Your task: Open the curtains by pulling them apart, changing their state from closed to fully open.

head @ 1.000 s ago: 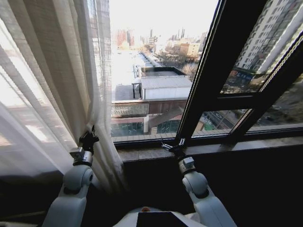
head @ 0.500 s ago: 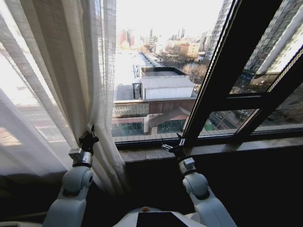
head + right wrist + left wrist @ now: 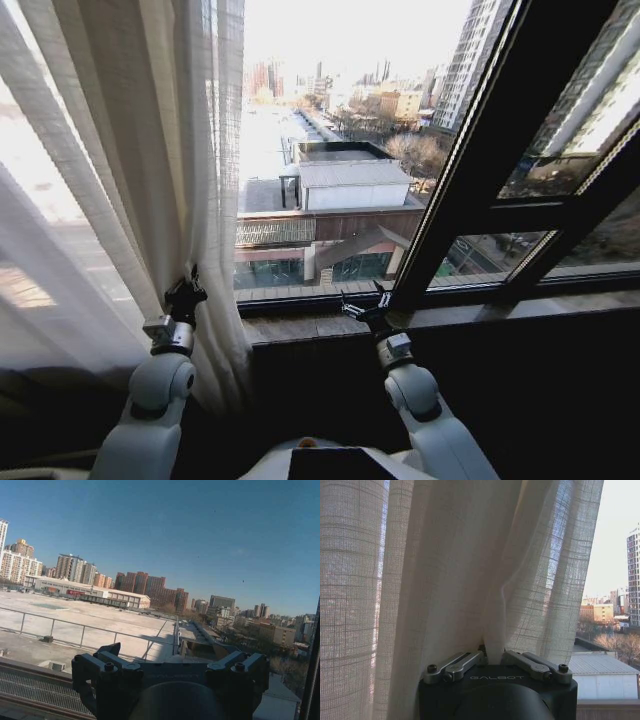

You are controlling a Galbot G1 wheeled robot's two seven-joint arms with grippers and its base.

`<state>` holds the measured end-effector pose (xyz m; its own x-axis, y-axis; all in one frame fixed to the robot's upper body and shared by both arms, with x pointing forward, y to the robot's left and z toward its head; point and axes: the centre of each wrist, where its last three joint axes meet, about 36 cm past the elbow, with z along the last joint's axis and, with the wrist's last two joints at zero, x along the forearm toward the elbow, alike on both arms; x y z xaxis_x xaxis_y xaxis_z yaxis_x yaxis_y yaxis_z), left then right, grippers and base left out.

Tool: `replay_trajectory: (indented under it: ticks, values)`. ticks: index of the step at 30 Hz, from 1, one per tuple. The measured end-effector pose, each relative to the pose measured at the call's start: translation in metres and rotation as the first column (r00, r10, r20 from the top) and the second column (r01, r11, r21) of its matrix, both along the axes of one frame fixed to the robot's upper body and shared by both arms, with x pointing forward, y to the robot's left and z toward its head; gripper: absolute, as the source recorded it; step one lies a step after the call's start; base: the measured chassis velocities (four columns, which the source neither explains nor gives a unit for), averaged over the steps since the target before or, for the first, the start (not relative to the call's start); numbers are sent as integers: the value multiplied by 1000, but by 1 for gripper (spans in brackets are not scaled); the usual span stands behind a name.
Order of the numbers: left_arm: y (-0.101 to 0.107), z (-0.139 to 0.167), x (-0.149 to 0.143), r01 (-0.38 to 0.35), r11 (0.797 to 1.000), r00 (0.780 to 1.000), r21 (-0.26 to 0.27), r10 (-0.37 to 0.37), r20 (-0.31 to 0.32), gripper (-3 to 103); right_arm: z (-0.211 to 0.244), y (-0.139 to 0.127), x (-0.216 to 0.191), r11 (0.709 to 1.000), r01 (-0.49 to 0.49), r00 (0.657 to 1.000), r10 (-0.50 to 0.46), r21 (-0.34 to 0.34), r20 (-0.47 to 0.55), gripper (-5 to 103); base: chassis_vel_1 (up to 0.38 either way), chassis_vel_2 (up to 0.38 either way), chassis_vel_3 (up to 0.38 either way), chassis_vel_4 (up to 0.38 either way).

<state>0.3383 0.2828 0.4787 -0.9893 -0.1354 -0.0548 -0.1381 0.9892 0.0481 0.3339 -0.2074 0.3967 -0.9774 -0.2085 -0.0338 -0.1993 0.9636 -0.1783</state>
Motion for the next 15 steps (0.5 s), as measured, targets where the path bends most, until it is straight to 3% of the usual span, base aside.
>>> replay_trajectory:
  ticks: [8, 10, 15]
  values:
    - [9, -6, 5, -85, 996, 996, -22, 85, 12, 0, 0, 0, 0, 1000, -3, 1000, 3, 3, 4, 100, 0, 0, 0, 0]
    - [23, -3, 4, -144, 989, 989, -44, 145, 24, 0, 1, -1, 2, 1000, -4, 1000, 4, 0, 9, 100, 0, 0, 0, 0]
    - [46, 2, 1, -204, 977, 978, -62, 207, 36, 0, -1, -2, 5, 1000, -3, 1000, 3, -2, 8, 100, 0, 0, 0, 0]
